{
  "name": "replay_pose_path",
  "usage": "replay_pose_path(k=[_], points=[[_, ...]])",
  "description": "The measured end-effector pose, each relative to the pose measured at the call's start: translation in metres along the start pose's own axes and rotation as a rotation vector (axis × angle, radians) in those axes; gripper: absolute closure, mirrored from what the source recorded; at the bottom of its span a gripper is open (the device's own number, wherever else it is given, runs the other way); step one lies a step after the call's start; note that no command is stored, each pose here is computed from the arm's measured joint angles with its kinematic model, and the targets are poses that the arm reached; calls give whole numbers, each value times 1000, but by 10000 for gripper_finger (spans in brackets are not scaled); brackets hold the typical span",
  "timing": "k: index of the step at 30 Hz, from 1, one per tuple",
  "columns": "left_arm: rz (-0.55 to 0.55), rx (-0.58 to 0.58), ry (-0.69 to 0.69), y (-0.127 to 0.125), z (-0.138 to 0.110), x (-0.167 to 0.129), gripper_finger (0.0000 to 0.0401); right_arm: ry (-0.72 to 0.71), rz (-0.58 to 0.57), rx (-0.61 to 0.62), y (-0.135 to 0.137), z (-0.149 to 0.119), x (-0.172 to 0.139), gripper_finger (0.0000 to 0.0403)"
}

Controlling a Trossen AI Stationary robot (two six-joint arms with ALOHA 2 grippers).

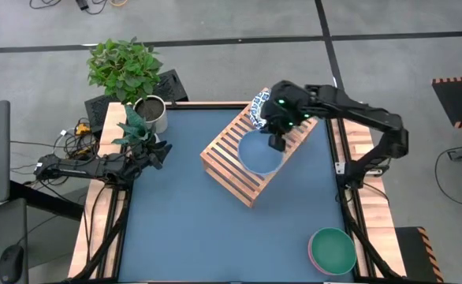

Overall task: Place and stack bowls onto a shelf
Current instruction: Put the blue bowl on the shelf

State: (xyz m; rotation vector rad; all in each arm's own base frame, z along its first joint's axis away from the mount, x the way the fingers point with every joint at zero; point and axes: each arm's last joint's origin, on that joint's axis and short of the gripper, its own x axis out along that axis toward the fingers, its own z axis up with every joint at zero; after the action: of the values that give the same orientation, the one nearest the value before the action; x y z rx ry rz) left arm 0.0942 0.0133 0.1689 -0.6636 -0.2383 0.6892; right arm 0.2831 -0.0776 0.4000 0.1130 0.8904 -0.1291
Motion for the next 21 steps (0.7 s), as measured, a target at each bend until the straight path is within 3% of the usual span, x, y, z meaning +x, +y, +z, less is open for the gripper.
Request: replay_pose_path(k=[21], points=[[0, 7, 0, 0, 0, 0, 148, 91, 50, -94, -15, 33, 61, 375]])
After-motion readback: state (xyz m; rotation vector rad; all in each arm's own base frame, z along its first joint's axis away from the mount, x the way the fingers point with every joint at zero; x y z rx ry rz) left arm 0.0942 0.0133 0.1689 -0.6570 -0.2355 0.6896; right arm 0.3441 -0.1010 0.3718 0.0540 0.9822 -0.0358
